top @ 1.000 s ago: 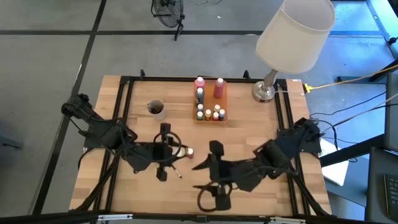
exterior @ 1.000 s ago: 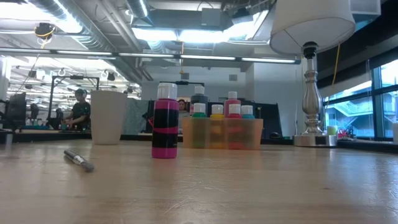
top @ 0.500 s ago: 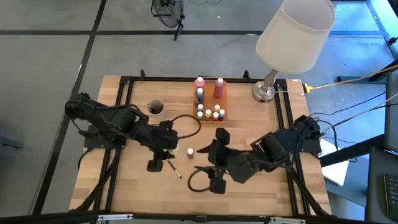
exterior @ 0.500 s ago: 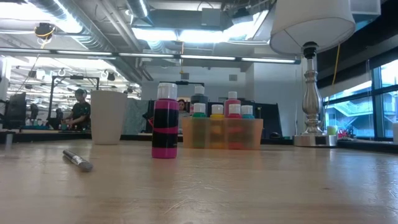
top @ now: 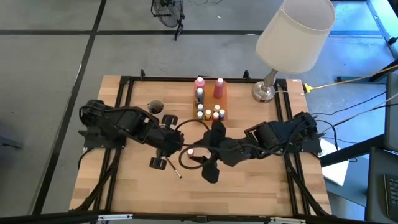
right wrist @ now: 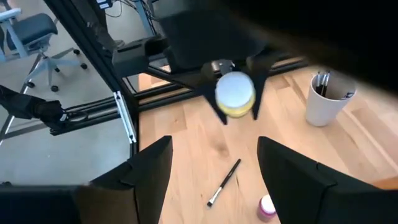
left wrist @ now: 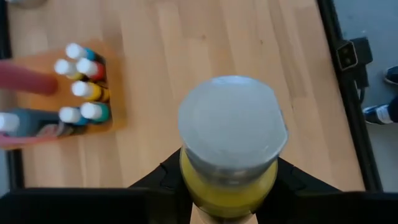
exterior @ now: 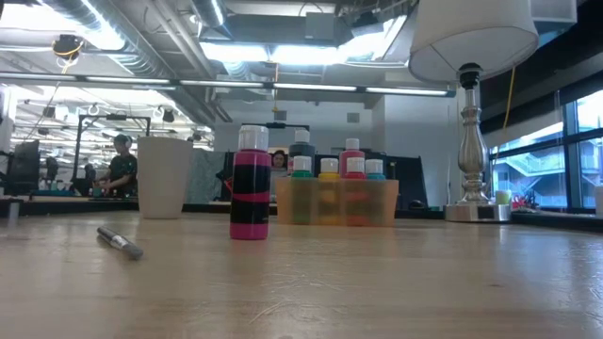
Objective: Pick & Place Paint Supplies
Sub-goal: Put the small light yellow paint bottle into the orange bin
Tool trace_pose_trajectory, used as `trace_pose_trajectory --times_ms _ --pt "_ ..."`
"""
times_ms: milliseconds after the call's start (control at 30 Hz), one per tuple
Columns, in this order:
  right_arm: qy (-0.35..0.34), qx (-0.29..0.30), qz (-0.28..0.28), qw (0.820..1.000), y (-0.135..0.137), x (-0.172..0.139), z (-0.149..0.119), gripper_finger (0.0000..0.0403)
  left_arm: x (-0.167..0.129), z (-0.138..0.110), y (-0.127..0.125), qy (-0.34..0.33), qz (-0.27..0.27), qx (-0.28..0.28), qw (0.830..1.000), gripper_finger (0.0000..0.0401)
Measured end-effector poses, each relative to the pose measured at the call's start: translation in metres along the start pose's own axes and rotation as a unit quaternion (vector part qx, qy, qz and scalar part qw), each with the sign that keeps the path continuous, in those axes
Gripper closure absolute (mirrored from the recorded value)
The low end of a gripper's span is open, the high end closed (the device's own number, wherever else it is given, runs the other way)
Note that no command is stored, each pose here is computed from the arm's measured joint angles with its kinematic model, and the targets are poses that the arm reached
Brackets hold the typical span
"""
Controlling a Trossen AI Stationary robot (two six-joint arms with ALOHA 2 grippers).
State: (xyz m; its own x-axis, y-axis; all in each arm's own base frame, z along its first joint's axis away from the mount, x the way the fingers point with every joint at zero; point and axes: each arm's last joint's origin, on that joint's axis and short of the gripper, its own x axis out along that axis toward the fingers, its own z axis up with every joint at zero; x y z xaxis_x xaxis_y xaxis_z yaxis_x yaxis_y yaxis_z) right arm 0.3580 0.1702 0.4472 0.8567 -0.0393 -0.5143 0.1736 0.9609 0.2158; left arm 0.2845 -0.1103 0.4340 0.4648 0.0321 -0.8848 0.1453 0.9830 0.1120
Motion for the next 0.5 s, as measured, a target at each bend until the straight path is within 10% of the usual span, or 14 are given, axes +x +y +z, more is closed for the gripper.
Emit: trace_pose_trajectory --times_ms 500 --pt "-0.022 -0.104 -0.036 0.994 0.005 0.034 -0.004 0.0165 -0.008 0.009 0.000 -0.025 0.008 0.034 0.999 0.0287"
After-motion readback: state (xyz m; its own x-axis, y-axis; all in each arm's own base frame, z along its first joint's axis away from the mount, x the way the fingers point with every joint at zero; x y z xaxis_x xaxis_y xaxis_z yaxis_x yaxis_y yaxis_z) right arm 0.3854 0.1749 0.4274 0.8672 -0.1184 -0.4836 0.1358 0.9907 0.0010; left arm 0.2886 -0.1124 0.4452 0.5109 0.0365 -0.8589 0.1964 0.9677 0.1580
